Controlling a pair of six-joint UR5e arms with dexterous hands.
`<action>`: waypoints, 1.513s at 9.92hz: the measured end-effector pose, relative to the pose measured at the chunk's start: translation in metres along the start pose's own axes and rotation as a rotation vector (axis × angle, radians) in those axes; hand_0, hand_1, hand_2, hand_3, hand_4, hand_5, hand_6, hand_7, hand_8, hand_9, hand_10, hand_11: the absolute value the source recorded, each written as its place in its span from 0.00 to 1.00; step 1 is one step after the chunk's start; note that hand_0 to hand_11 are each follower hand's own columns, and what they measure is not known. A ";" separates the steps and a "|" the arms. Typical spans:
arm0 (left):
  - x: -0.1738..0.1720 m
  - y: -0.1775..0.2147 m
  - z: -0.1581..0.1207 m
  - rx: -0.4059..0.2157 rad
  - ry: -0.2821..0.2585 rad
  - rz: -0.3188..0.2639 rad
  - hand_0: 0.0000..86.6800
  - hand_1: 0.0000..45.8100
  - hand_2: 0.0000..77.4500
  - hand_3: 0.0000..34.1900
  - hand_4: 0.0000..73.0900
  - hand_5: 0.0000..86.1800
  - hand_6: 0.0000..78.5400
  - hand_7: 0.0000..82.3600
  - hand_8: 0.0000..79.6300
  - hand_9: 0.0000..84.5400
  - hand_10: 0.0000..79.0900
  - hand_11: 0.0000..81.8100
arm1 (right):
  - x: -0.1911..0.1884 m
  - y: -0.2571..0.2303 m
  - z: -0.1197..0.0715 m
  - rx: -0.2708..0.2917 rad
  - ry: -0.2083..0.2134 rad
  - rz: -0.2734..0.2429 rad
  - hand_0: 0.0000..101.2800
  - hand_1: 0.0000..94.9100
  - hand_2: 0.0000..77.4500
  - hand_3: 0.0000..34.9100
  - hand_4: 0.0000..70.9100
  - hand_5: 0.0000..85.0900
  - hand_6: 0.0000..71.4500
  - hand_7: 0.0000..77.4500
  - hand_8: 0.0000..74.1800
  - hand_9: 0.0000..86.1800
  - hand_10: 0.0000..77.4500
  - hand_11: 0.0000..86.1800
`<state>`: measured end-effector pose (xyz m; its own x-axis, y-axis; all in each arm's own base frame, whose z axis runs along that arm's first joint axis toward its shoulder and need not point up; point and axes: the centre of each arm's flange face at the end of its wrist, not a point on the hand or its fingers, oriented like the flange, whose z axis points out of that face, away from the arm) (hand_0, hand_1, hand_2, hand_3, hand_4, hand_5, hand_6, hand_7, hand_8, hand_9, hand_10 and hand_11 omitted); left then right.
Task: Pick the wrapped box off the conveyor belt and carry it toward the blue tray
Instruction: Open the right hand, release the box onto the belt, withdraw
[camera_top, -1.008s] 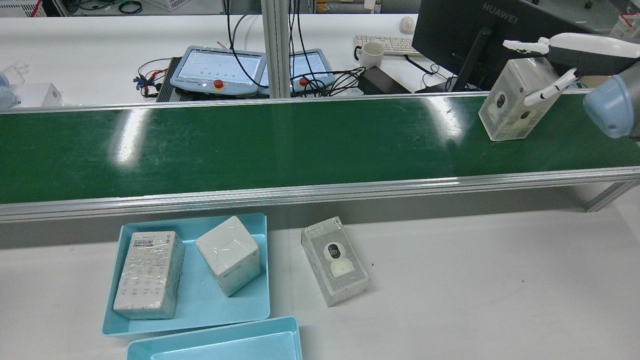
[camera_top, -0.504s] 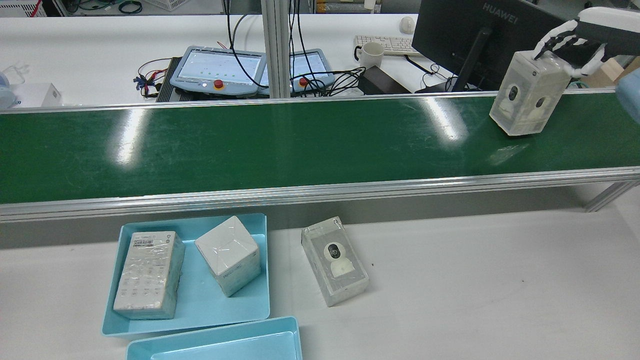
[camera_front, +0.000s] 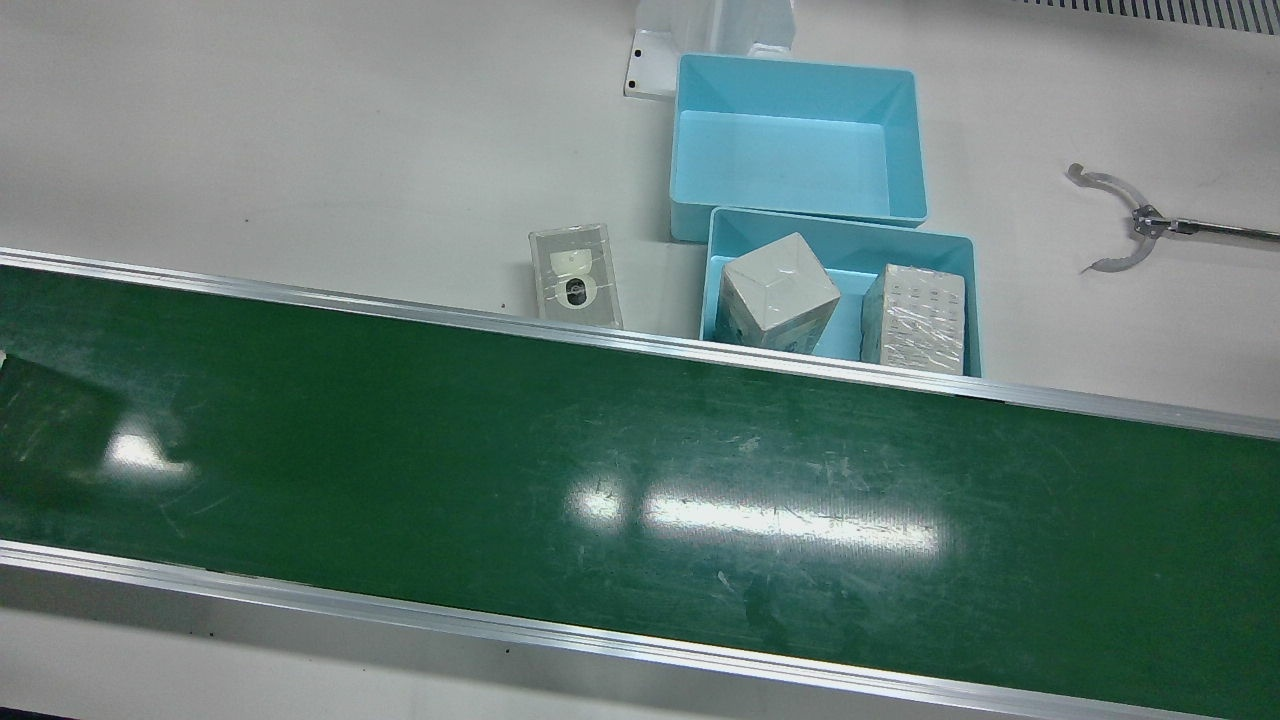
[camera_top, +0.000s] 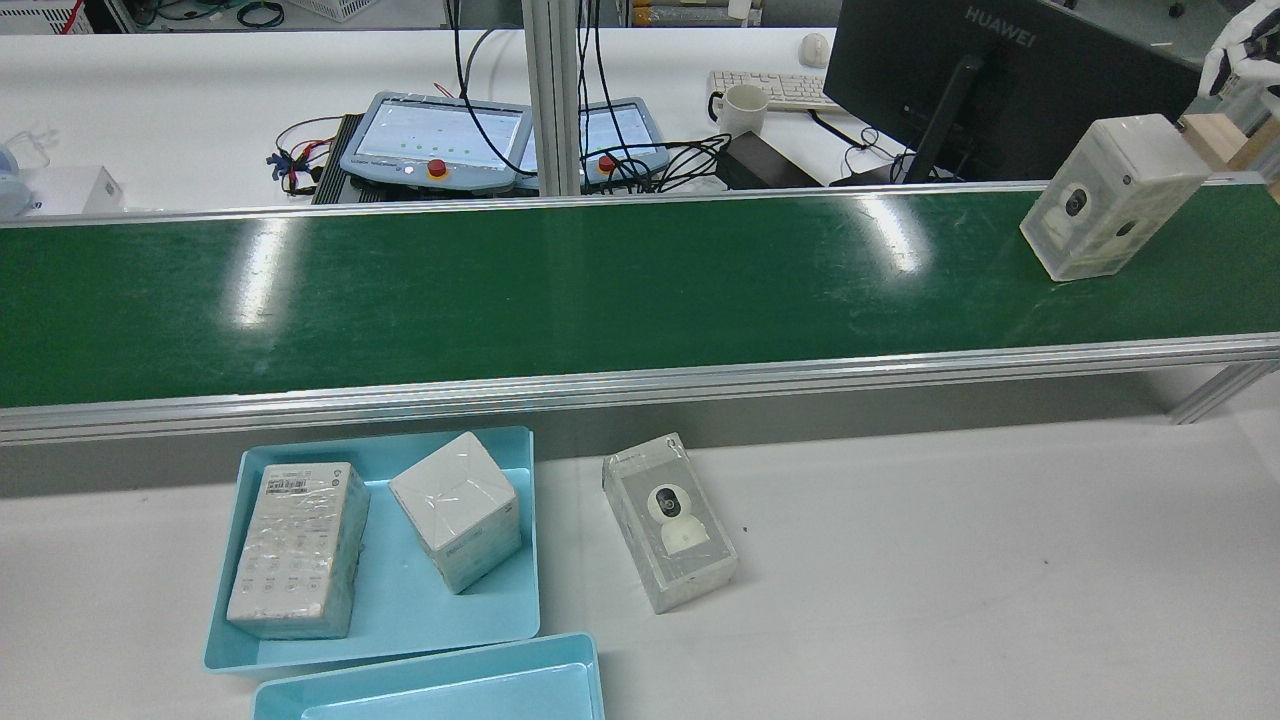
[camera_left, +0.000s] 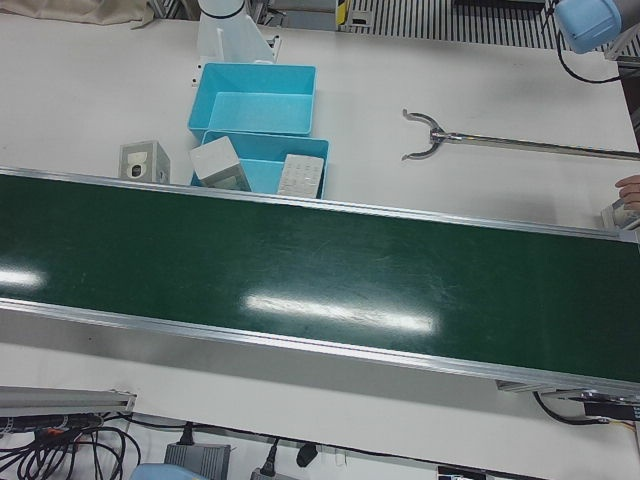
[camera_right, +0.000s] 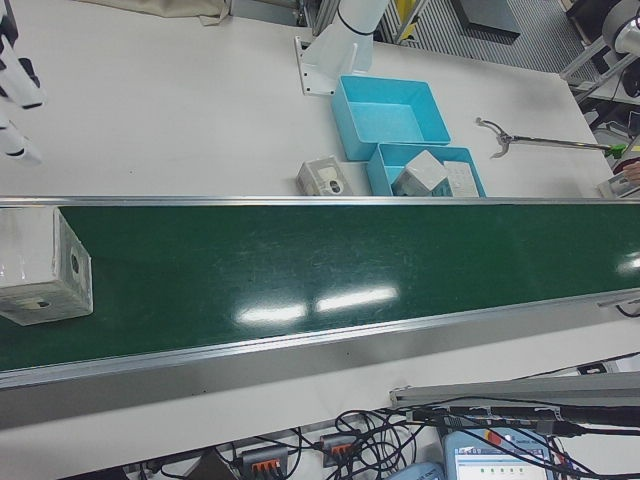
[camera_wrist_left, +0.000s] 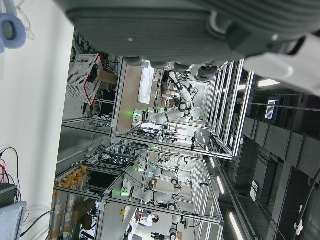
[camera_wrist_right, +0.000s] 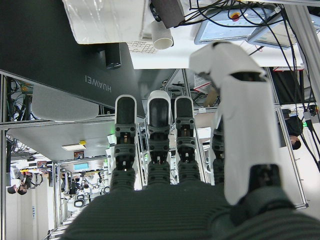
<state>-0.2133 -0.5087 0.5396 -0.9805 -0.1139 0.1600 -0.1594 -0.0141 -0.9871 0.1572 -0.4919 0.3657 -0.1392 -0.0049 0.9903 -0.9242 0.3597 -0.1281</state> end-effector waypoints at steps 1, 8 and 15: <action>0.000 0.000 0.000 0.000 0.000 0.000 0.00 0.00 0.01 0.00 0.01 0.01 0.00 0.01 0.01 0.00 0.00 0.00 | -0.005 -0.005 -0.013 0.002 -0.011 -0.003 0.47 0.19 0.40 0.27 0.69 0.54 0.34 0.10 0.52 0.46 0.40 0.25; 0.000 0.000 0.000 0.000 0.000 0.000 0.00 0.00 0.01 0.00 0.01 0.01 0.01 0.01 0.00 0.01 0.00 0.00 | 0.118 -0.093 0.011 0.077 0.186 -0.040 0.28 0.08 0.13 0.81 0.00 0.04 0.00 0.01 0.00 0.03 0.00 0.03; 0.000 0.000 0.000 0.000 0.000 0.000 0.00 0.00 0.01 0.00 0.01 0.01 0.01 0.01 0.01 0.01 0.01 0.00 | 0.179 -0.097 0.068 0.013 0.255 -0.094 0.18 0.05 0.12 0.85 0.00 0.04 0.00 0.01 0.00 0.03 0.00 0.03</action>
<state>-0.2133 -0.5087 0.5396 -0.9805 -0.1140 0.1600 -0.1594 -0.0141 -0.9871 0.1978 -0.5913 0.5514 0.0395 0.1979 0.9794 -0.9337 0.3565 -0.0344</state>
